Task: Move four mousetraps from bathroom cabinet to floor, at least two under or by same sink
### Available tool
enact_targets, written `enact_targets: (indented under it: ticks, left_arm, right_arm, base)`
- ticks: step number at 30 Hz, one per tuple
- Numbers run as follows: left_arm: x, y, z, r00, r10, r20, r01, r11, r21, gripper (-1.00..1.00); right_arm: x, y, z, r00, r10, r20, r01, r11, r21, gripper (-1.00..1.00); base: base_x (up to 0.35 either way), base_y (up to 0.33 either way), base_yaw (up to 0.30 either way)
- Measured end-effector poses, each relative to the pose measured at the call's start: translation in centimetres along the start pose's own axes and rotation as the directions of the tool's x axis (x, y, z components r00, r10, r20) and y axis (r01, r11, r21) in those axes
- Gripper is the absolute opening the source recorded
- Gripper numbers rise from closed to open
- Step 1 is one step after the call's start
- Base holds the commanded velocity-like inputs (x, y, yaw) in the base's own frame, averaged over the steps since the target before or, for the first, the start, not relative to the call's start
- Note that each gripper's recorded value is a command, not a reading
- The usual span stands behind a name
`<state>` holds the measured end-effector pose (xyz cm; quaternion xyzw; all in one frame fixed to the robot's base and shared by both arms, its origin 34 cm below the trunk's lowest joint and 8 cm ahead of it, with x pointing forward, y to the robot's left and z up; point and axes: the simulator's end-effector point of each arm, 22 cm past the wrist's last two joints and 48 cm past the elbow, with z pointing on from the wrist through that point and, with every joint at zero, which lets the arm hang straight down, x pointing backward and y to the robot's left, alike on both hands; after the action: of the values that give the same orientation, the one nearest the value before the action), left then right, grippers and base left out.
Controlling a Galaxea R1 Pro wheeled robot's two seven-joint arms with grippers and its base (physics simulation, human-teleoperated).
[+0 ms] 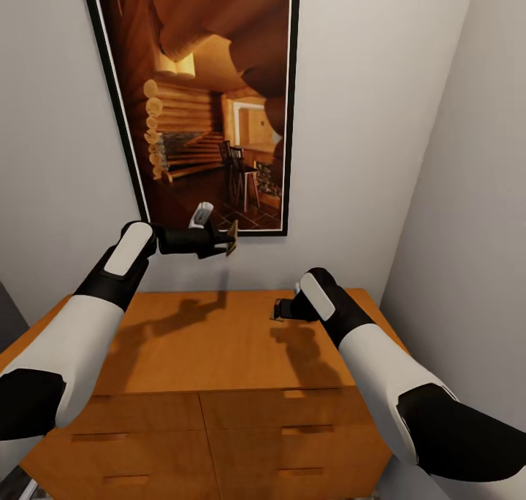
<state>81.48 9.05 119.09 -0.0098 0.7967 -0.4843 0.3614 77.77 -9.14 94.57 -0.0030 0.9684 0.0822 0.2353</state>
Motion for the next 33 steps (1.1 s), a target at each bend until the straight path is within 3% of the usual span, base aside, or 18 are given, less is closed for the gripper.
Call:
enact_targets:
  ticks: [15,33]
  left_arm:
    - [0.7,-3.5,-0.6,0.999,0.051,0.016,-0.052,0.993,0.108,-1.0]
    - [3.2,-1.9,-0.1,1.0,0.03,-0.006,-0.029,0.994,0.108,-1.0]
  right_arm:
    - [0.3,0.6,0.1,0.995,-0.102,0.01,0.102,0.993,0.052,1.0]
    - [-0.5,0.5,0.4,0.995,-0.088,0.048,0.085,0.995,0.057,1.0]
  base:
    - [0.0,0.0,0.004]
    - [0.0,0.0,0.104]
